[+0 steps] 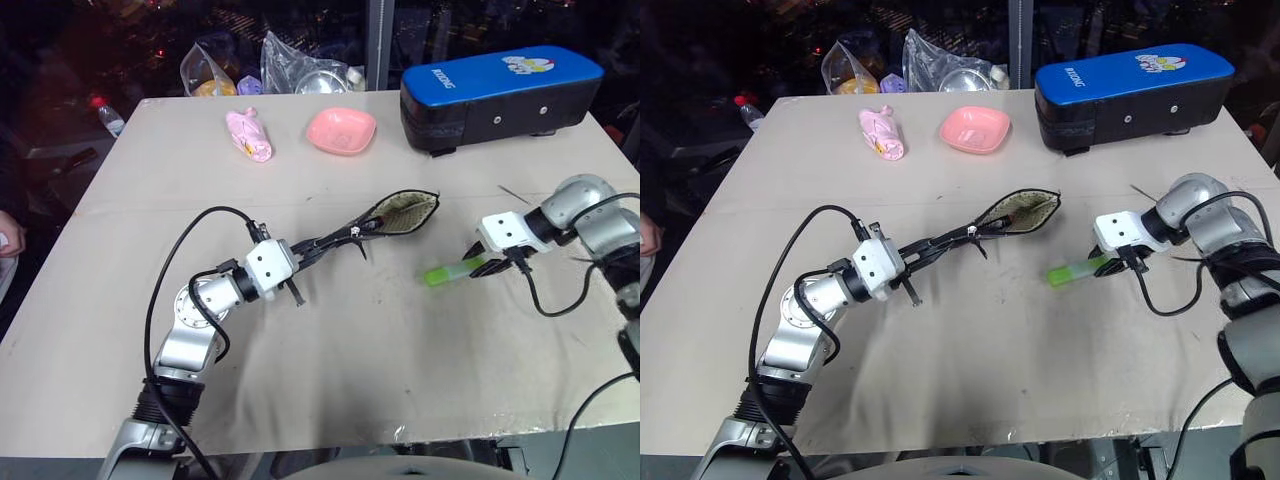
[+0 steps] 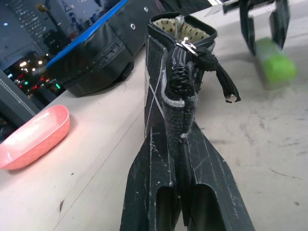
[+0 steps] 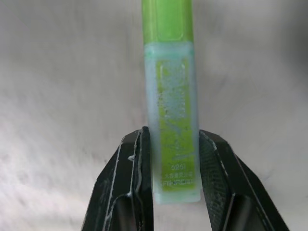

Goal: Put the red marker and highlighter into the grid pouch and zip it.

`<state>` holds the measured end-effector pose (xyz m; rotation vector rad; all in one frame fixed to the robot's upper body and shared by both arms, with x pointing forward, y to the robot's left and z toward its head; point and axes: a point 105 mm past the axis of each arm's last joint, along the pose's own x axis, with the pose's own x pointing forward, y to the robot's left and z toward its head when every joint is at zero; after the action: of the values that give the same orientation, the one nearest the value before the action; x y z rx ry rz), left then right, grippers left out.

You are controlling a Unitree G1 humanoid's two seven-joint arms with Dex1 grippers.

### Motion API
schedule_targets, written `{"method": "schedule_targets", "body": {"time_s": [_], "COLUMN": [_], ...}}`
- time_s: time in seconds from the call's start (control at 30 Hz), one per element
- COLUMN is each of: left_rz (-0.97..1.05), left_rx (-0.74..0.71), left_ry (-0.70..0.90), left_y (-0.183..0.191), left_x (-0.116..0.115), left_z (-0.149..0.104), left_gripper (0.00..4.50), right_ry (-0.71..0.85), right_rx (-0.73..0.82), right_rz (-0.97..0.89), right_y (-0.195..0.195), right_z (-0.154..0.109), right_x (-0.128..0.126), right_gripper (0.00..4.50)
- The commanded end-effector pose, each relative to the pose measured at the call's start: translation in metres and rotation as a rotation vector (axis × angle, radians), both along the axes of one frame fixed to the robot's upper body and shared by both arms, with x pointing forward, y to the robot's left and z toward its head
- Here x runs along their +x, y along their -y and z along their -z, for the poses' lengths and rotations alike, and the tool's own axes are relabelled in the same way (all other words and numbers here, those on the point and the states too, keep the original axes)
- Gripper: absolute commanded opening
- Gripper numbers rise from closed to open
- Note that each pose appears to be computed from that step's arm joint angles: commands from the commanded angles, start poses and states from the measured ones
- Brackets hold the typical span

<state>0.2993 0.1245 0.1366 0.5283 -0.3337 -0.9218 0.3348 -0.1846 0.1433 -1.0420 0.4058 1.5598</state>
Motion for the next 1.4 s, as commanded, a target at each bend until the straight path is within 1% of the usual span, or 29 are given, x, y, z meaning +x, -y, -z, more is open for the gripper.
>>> {"method": "schedule_targets", "body": {"time_s": [0.03,0.2,0.3,0.4,0.6,0.7,0.9,0.97,1.23,1.4], "left_rz": [0.002,0.004,0.006,0.016,0.034,0.034,0.021,0.015,0.016,0.009], "left_rx": [-0.02,-0.028,-0.041,-0.054,-0.058,-0.066,-0.085,-0.091,-0.115,-0.119], "left_ry": [0.029,0.027,0.028,0.024,0.02,0.021,0.017,0.016,0.007,0.01], "left_y": [0.002,0.006,0.011,0.018,0.025,0.029,0.031,0.032,0.039,0.039], "left_x": [-0.001,0.002,0.006,0.008,0.008,0.009,0.009,0.008,0.006,0.007], "left_z": [-0.006,-0.006,-0.007,-0.006,-0.004,-0.006,-0.007,-0.007,-0.008,-0.01], "left_gripper": [0.0,0.0,0.0,0.0,0.0,0.0,0.0,0.0,0.0,0.0], "right_ry": [0.079,0.199,0.338,0.505,0.596,0.63,0.664,0.67,0.665,0.651], "right_rx": [0.146,0.171,0.11,0.022,-0.071,-0.13,-0.195,-0.193,-0.144,-0.06], "right_rz": [-0.069,-0.01,0.056,0.117,0.126,0.074,-0.01,-0.01,-0.023,-0.004], "right_y": [-0.025,-0.039,-0.041,-0.04,-0.044,-0.05,-0.059,-0.062,-0.094,-0.113], "right_z": [-0.053,-0.088,-0.108,-0.117,-0.11,-0.104,-0.095,-0.094,-0.085,-0.079], "right_x": [-0.01,-0.012,-0.006,0.008,0.017,0.017,0.013,0.014,0.012,0.013], "right_gripper": [0.75,0.75,0.75,0.75,0.75,0.75,0.75,0.75,0.75,0.75]}}
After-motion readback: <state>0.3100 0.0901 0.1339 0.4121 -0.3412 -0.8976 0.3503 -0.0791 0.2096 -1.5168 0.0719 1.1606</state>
